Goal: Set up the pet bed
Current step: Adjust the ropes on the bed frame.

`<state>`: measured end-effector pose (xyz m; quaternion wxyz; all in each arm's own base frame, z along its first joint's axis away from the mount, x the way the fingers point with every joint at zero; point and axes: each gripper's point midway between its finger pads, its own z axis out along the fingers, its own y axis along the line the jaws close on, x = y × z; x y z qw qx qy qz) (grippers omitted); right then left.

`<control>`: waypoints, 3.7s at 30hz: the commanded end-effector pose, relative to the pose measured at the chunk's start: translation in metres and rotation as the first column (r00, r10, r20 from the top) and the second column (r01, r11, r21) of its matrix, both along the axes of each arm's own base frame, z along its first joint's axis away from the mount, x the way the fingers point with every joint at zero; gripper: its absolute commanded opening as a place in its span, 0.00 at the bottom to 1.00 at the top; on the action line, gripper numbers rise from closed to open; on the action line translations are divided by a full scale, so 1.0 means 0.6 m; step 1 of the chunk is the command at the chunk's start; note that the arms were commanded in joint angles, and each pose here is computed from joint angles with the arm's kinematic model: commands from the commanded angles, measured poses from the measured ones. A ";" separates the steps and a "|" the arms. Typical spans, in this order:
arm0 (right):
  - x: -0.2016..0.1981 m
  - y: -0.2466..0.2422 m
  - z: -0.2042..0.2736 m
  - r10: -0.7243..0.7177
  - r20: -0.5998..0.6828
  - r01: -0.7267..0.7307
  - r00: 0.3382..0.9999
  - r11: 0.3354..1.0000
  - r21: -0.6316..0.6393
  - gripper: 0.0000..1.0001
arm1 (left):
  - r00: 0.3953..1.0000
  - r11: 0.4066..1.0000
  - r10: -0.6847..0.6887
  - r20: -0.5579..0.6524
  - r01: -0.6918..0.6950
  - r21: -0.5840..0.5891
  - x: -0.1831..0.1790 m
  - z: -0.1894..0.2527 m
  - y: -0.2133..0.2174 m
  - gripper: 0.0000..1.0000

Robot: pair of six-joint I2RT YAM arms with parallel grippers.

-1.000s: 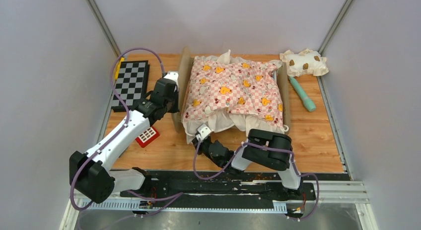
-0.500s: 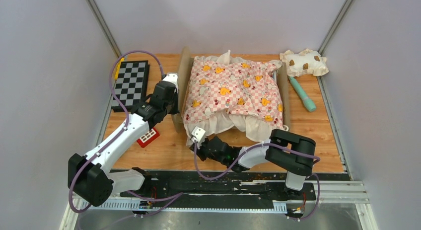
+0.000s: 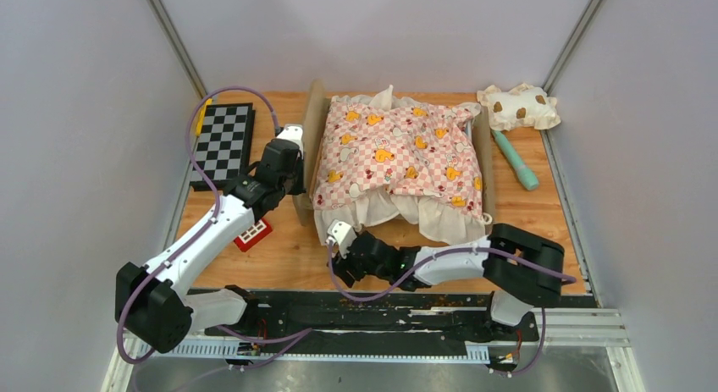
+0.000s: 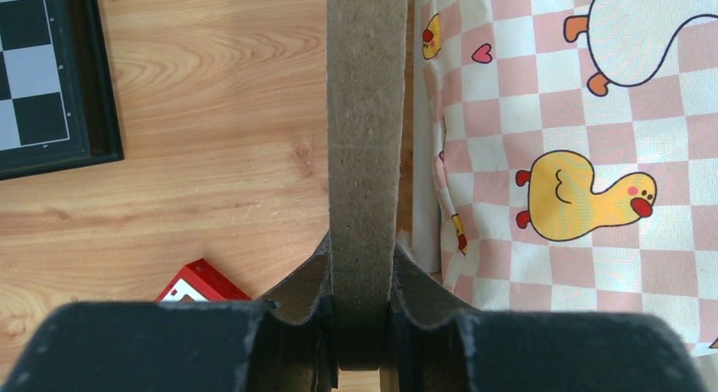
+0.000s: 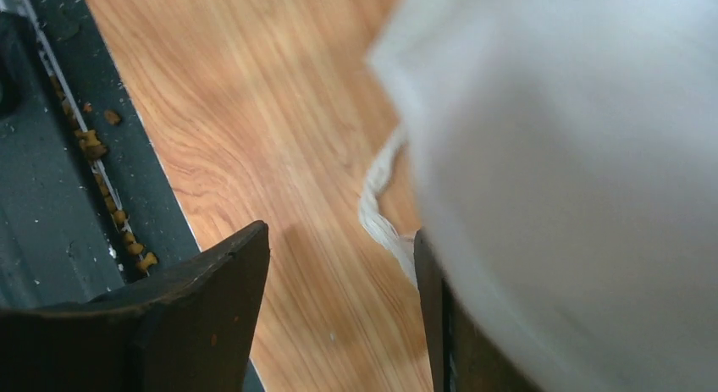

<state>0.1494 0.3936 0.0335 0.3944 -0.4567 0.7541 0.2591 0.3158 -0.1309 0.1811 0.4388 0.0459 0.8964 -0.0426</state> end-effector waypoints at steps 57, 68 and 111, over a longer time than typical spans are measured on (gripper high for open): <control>0.093 -0.228 0.288 -0.544 -0.032 0.508 0.838 0.759 0.407 0.57 | 0.995 1.000 0.027 0.099 -0.027 0.002 0.025 0.062 0.005 0.69; 0.032 0.038 0.214 -0.286 0.075 0.241 0.955 0.901 0.360 0.59 | 0.998 0.999 0.017 0.053 -0.018 0.034 0.024 0.074 0.022 0.73; 0.266 0.122 -0.007 -0.447 0.192 0.405 0.874 0.887 0.221 0.40 | 0.996 0.997 0.053 0.074 -0.057 0.057 0.028 0.055 0.070 0.71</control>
